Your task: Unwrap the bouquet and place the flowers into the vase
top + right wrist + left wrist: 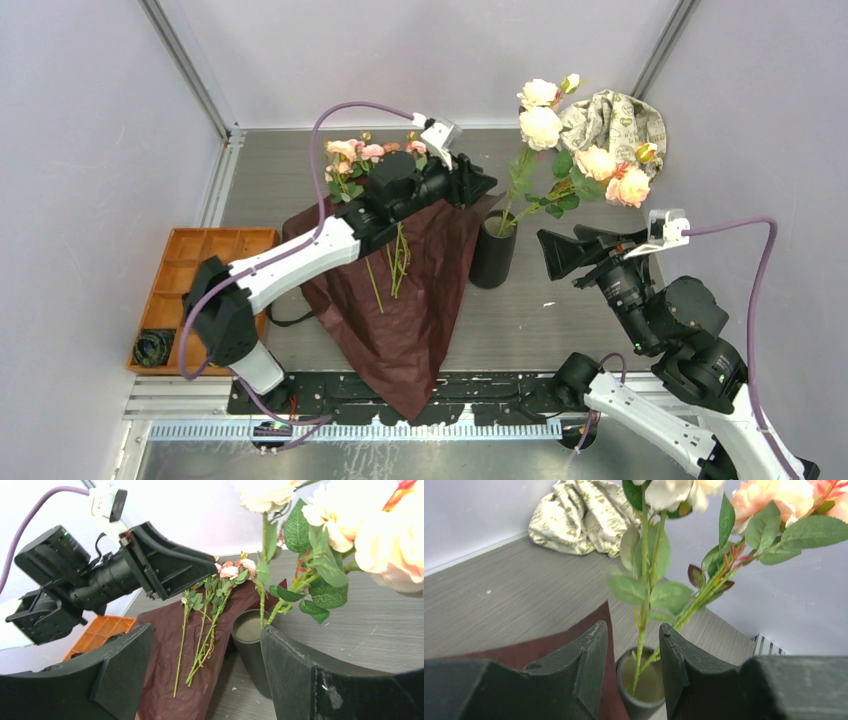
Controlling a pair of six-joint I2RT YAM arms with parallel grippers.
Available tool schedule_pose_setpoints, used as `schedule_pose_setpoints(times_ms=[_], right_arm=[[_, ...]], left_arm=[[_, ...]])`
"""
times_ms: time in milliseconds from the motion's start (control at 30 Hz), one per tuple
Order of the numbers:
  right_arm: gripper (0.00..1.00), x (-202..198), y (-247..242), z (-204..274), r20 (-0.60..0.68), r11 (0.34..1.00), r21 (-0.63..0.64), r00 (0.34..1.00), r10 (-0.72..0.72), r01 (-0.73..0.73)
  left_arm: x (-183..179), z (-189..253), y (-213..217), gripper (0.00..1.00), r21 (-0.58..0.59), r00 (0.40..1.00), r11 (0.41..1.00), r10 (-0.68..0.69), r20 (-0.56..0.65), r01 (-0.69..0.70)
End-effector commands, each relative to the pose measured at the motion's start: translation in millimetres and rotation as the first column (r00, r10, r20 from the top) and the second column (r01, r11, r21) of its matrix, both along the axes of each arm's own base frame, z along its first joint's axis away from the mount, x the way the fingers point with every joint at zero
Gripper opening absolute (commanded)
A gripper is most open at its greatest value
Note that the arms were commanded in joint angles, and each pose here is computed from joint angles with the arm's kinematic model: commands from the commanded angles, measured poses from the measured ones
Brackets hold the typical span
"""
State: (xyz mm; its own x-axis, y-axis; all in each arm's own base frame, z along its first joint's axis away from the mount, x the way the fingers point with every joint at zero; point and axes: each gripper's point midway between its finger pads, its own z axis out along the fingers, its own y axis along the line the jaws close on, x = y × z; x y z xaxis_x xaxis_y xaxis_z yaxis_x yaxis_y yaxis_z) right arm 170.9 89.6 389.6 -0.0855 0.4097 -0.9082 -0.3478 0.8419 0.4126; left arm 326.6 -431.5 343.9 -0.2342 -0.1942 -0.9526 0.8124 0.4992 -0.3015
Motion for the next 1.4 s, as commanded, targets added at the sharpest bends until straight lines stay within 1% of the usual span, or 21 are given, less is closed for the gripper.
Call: schedule_pose_setpoints(times_ms=[0, 100, 200, 300, 367, 433, 567, 633, 700, 733, 767, 800, 933, 1000, 1033, 1067, 1133, 1267, 1367], right_arm=[[0.83, 3.6, 12.5, 35.4, 0.058, 0.998, 0.044, 0.998, 0.036, -0.039], [0.83, 14.3, 28.7, 49.4, 0.052, 0.997, 0.045, 0.997, 0.057, -0.059], [0.83, 26.2, 62.2, 66.8, 0.051, 0.989, 0.044, 0.989, 0.141, -0.143], [0.83, 41.2, 97.1, 75.9, 0.029, 0.976, 0.047, 0.977, 0.213, -0.214], [0.83, 53.8, 124.7, 74.9, -0.002, 0.968, 0.026, 0.968, 0.251, -0.250], [0.82, 65.0, 153.6, 74.0, -0.026, 0.963, -0.018, 0.963, 0.268, -0.268], [0.81, 84.5, 216.6, 60.2, -0.099, 0.942, -0.186, 0.959, 0.265, -0.279], [0.80, 93.4, 246.3, 48.7, -0.163, 0.927, -0.213, 0.947, 0.279, -0.309], [0.79, 107.5, 271.0, 28.1, -0.242, 0.920, -0.231, 0.935, 0.260, -0.315], [0.79, 116.2, 287.1, 10.5, -0.286, 0.912, -0.252, 0.925, 0.248, -0.323], [0.79, 119.8, 293.9, 6.9, -0.307, 0.912, -0.253, 0.921, 0.242, -0.323], [0.79, 130.0, 309.4, -17.0, -0.354, 0.903, -0.279, 0.909, 0.220, -0.327], [0.78, 155.6, 344.2, -86.7, -0.493, 0.866, -0.356, 0.858, 0.145, -0.351], [0.76, 170.6, 357.5, -117.9, -0.540, 0.857, -0.373, 0.834, 0.111, -0.355], [0.75, 178.2, 363.1, -136.3, -0.564, 0.852, -0.380, 0.820, 0.095, -0.360], [0.72, 186.6, 368.6, -143.4, -0.575, 0.860, -0.365, 0.812, 0.094, -0.358], [0.66, 202.3, 373.9, -177.8, -0.625, 0.866, -0.348, 0.777, 0.070, -0.359], [0.62, 219.0, 377.6, -233.3, -0.694, 0.876, -0.323, 0.719, 0.038, -0.358], [0.60, 224.3, 379.3, -258.5, -0.710, 0.873, -0.328, 0.704, 0.025, -0.362]], left_arm=[[-19.5, 39.2, 42.2, 0.44, -0.040, 0.994, 0.994, 0.104, 0.036, -0.103], [-37.5, 51.8, 81.1, 0.43, -0.048, 0.980, 0.980, 0.196, 0.028, -0.194], [-58.6, 70.1, 128.5, 0.44, -0.087, 0.958, 0.956, 0.283, 0.035, -0.280], [-74.4, 89.4, 180.3, 0.45, -0.108, 0.919, 0.916, 0.393, 0.041, -0.387], [-85.5, 98.3, 210.5, 0.45, -0.109, 0.893, 0.890, 0.448, 0.036, -0.442], [-96.3, 103.3, 237.0, 0.45, -0.109, 0.871, 0.868, 0.490, 0.027, -0.485], [-114.5, 111.3, 276.5, 0.46, -0.125, 0.837, 0.831, 0.547, 0.004, -0.543], [-118.9, 111.2, 290.0, 0.46, -0.114, 0.820, 0.814, 0.573, -0.011, -0.570], [-122.9, 110.9, 301.0, 0.46, -0.097, 0.805, 0.800, 0.593, -0.023, -0.592], [-124.2, 110.2, 305.7, 0.46, -0.088, 0.797, 0.793, 0.603, -0.024, -0.602], [-124.8, 109.3, 310.7, 0.46, -0.076, 0.787, 0.784, 0.616, -0.022, -0.616], [-125.2, 107.8, 316.4, 0.46, -0.064, 0.774, 0.772, 0.632, -0.020, -0.632], [-126.6, 100.5, 341.6, 0.46, -0.013, 0.708, 0.708, 0.706, -0.025, -0.706], [-128.1, 100.0, 349.8, 0.46, 0.006, 0.688, 0.688, 0.726, -0.024, -0.726], [-129.0, 100.7, 353.6, 0.46, 0.014, 0.679, 0.679, 0.734, -0.024, -0.734], [-129.4, 98.1, 356.3, 0.46, 0.030, 0.672, 0.672, 0.741, -0.023, -0.740], [-129.5, 93.6, 357.5, 0.46, 0.051, 0.666, 0.667, 0.745, -0.023, -0.744], [-131.4, 83.6, 358.4, 0.46, 0.073, 0.671, 0.671, 0.741, -0.018, -0.738], [-131.9, 77.4, 365.3, 0.47, 0.083, 0.652, 0.650, 0.758, -0.008, -0.755]])
